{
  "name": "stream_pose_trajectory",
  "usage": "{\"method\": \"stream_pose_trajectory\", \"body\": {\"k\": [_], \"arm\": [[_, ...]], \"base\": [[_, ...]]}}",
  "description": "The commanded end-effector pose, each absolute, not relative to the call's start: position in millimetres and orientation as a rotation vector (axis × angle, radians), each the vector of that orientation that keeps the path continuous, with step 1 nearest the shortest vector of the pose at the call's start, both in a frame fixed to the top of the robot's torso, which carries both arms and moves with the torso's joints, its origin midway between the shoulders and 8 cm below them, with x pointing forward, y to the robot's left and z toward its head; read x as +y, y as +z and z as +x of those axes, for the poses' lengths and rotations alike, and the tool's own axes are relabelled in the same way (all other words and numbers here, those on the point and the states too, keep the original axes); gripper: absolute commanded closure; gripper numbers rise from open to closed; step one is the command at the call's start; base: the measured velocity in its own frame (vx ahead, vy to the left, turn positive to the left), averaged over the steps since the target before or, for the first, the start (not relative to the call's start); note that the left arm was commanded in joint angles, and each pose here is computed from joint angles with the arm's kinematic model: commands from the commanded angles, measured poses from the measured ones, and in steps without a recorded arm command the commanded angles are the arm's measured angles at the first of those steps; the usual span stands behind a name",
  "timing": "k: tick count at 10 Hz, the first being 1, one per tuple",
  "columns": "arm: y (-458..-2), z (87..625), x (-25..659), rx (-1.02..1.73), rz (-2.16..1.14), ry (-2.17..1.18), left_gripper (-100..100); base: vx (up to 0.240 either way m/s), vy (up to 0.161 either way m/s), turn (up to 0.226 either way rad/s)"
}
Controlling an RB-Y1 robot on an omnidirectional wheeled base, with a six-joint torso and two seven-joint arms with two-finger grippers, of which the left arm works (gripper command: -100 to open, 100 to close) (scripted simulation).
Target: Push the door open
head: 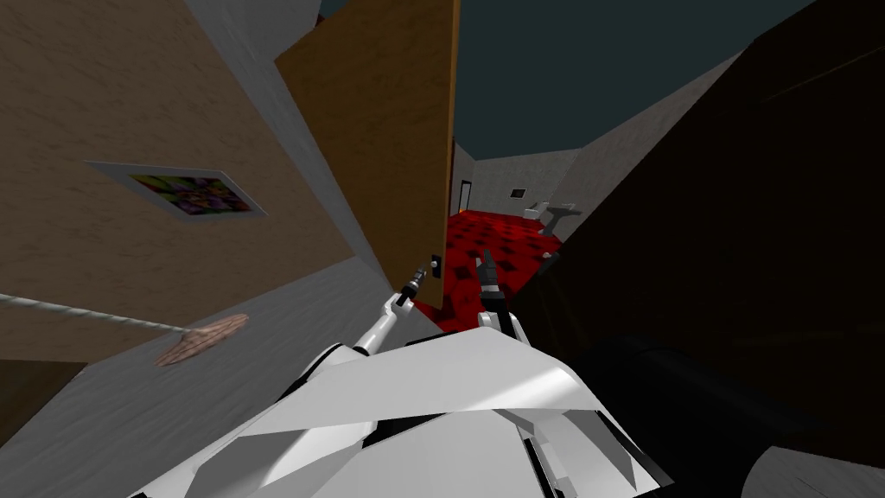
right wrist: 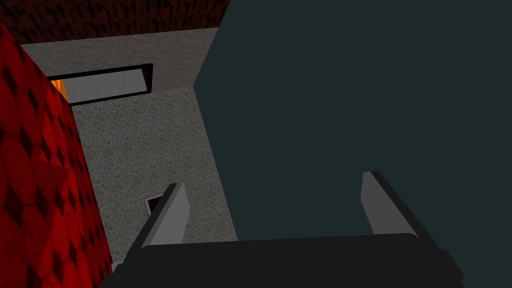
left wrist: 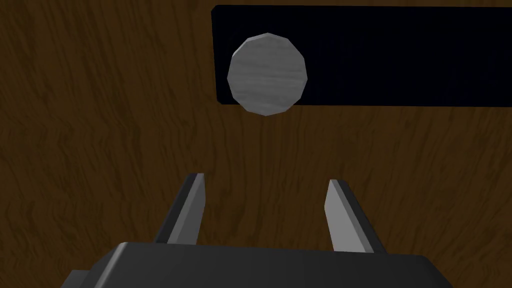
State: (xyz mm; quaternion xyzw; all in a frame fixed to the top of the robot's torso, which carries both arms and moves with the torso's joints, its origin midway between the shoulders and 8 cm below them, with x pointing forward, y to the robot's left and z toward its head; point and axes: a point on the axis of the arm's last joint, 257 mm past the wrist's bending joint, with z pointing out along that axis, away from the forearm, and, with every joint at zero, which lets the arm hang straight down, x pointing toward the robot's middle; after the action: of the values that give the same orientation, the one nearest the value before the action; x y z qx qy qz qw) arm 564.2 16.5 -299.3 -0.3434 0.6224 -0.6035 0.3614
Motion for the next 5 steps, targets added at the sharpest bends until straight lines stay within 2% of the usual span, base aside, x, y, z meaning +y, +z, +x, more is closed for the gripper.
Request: {"method": "stream_pose_trajectory", "body": {"k": [1, 4, 5], "arm": [[-299, 562, 12, 1.604, -0.887, -1.568, -100], [-296, 557, -1, 1.603, -0.895, -1.602, -100], [-297, 559, 2, 1.604, -0.894, -1.593, -100]], "base": [[-0.205, 0.091, 0.007], [-0.208, 0.044, 0.013], [-0.093, 0.014, -0.003]]}}
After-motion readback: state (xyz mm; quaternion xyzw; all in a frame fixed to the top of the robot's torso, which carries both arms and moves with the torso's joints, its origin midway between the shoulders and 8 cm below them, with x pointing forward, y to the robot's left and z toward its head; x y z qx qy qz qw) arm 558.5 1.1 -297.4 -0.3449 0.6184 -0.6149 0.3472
